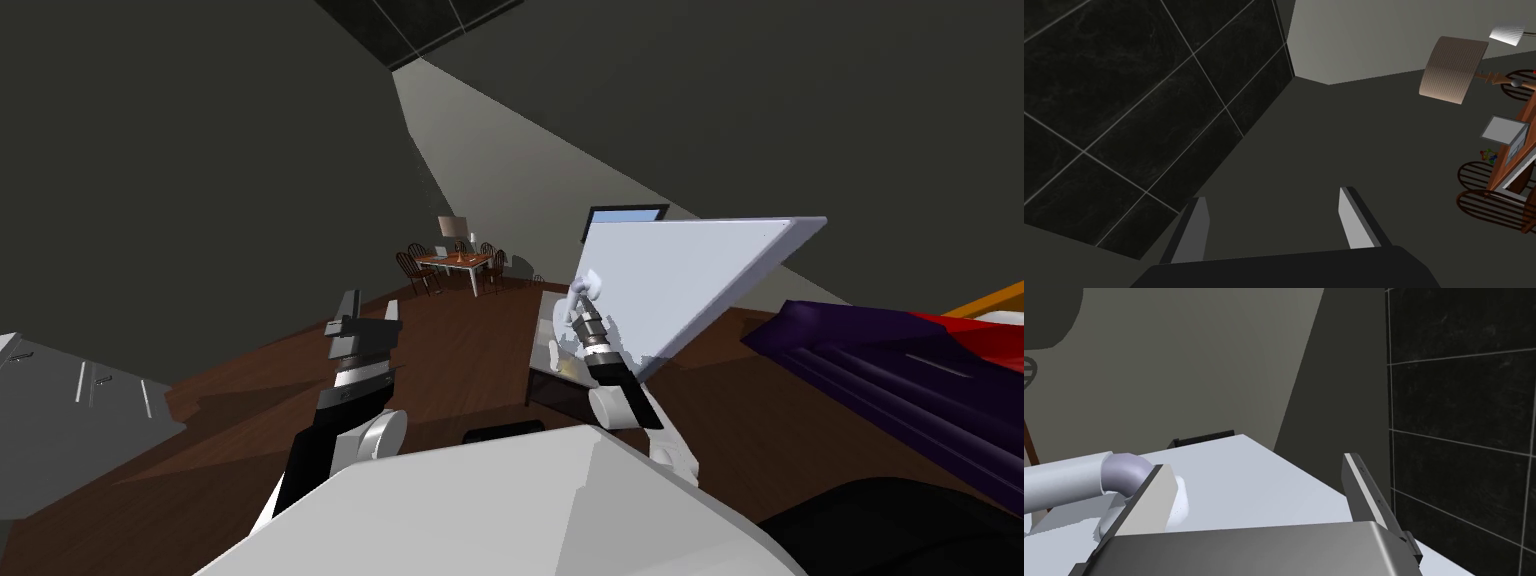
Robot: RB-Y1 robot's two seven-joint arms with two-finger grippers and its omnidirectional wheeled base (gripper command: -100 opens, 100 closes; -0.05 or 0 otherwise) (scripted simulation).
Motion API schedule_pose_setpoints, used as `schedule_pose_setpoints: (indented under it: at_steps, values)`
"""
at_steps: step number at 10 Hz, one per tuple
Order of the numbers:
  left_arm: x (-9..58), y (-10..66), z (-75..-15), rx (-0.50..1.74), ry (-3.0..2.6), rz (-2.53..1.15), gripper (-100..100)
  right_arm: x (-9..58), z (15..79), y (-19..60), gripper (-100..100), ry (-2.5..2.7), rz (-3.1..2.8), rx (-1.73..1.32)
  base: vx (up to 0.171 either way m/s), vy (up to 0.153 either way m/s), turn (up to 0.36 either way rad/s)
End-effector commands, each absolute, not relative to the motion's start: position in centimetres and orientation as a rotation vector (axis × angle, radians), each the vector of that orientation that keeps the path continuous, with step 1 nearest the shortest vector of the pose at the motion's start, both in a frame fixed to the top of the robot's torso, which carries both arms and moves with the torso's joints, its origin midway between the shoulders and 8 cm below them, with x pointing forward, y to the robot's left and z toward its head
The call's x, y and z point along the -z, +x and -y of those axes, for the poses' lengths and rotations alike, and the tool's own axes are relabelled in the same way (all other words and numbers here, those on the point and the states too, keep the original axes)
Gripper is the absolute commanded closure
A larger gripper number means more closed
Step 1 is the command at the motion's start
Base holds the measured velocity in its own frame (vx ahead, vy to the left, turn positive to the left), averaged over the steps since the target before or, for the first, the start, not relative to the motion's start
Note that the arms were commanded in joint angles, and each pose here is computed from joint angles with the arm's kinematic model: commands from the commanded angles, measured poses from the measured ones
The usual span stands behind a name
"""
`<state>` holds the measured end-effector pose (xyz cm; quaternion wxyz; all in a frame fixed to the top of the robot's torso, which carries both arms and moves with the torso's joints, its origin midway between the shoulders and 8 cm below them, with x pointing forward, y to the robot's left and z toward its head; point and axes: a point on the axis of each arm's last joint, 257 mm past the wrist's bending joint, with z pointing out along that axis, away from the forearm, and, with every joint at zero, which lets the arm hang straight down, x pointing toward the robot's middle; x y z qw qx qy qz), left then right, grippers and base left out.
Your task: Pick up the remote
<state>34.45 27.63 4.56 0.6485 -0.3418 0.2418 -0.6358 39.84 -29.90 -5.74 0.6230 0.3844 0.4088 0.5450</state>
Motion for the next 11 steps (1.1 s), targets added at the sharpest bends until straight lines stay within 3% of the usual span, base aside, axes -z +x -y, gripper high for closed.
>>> schedule_pose_setpoints:
  at_steps: [1, 11]
  values:
    - [-4.6, 34.5, -27.6, 1.445, -0.777, -0.55, 0, 6.6, 30.3, 40.4, -100, 0.91, -0.96, -1.243, 0.084, 0.079, 0.011]
    - [-4.6, 34.5, -27.6, 1.445, -0.777, -0.55, 0, 13.6, 35.6, 42.8, -100, 1.173, -1.079, -1.15, 0.096, 0.1, 0.012]
